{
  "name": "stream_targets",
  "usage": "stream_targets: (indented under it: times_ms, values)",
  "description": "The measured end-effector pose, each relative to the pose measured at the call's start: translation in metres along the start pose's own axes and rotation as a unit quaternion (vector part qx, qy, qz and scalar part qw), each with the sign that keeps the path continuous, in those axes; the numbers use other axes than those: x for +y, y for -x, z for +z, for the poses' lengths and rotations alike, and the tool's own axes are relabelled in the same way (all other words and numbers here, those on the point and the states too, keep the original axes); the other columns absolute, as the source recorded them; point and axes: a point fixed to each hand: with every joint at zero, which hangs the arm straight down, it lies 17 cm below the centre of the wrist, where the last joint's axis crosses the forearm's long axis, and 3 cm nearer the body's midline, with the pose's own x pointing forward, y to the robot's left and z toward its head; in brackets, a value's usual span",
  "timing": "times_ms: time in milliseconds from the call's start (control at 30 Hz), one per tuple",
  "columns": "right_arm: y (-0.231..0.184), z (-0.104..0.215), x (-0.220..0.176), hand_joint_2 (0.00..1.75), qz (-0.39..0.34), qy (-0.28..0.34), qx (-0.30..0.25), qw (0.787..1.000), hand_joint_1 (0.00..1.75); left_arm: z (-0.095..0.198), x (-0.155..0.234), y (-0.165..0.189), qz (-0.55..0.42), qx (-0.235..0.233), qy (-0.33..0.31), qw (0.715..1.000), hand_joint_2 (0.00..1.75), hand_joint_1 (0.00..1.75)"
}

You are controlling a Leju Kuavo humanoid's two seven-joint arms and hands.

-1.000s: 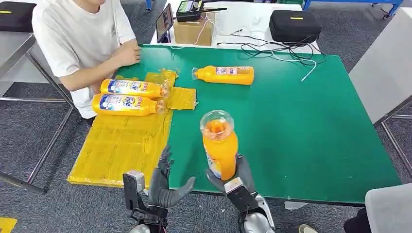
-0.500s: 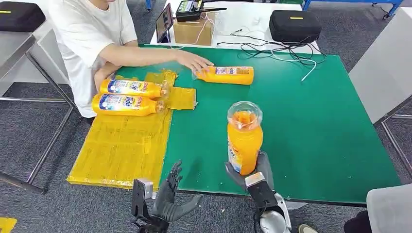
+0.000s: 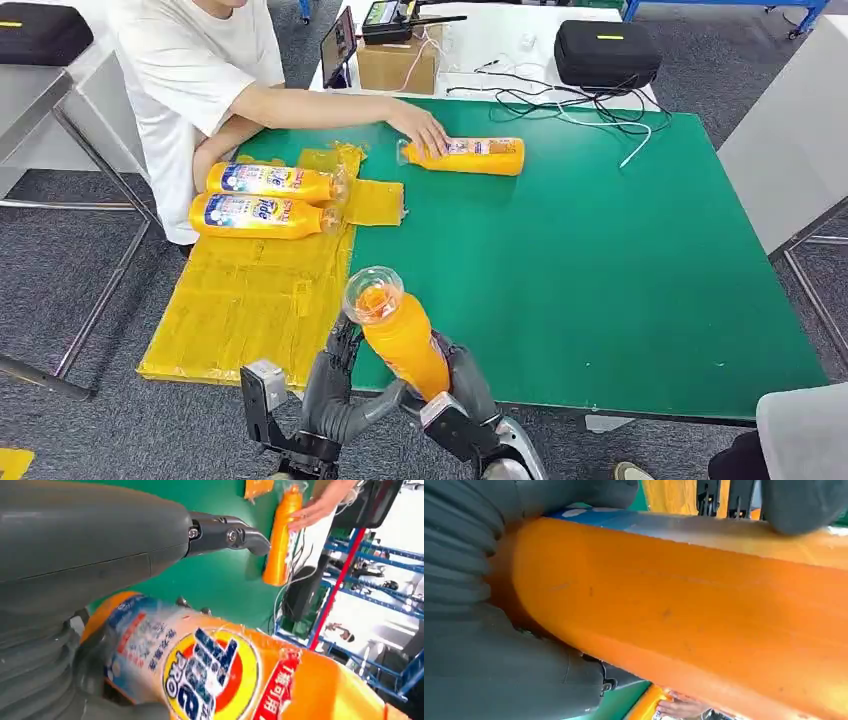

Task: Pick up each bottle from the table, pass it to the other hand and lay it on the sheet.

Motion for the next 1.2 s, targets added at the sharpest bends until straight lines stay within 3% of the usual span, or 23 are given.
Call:
stream_targets:
  times_ms: [200,433,1200]
  values:
    - [0.007,-0.002,0.013,1.75,-0.001,-0.024,0.011,1.000,1.75,0.005,-0.018,0.001,0.026,0.015,0.045,0.999,1.75,0.00]
    - [0.012,-0.008,0.002,1.75,-0.012,-0.015,0.020,1.000,1.75,0.013,-0.026,0.004,0.016,0.018,0.072,0.997,1.75,0.00]
    - [-0.013,-0.005,0.062,1.75,-0.031,-0.093,-0.002,0.995,1.75,0.000,-0.002,0.008,0.070,0.044,0.015,0.996,1.75,0.00]
